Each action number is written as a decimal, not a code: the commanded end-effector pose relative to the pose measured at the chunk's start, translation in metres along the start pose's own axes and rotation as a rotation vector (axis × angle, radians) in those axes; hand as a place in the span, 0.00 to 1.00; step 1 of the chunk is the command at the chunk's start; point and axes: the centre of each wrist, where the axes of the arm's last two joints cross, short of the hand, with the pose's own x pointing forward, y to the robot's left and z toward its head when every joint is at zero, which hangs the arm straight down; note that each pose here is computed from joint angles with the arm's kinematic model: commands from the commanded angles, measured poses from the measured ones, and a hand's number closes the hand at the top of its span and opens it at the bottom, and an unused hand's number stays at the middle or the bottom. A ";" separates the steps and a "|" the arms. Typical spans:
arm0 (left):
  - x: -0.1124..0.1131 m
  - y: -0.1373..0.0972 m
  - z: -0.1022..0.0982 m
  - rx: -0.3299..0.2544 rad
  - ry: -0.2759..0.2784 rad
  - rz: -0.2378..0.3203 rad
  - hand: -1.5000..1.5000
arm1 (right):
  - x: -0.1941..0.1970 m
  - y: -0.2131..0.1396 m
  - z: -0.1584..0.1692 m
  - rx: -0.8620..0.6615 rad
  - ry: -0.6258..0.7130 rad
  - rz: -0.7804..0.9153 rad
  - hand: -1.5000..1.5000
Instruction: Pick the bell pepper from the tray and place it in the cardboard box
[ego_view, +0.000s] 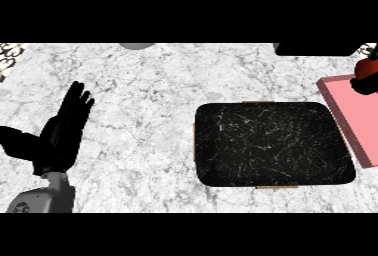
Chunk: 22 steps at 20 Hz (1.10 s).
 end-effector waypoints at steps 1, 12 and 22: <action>0.000 -0.002 0.008 -0.004 -0.001 -0.004 0.50 | -0.036 0.030 -0.005 0.252 0.072 0.197 1.00; -0.009 -0.011 0.005 0.016 0.003 0.009 0.50 | -0.063 0.028 -0.028 -0.072 -0.037 -0.202 0.00; 0.001 0.005 0.004 0.016 0.014 -0.004 0.50 | -0.059 0.007 -0.038 -0.185 0.006 -0.822 0.00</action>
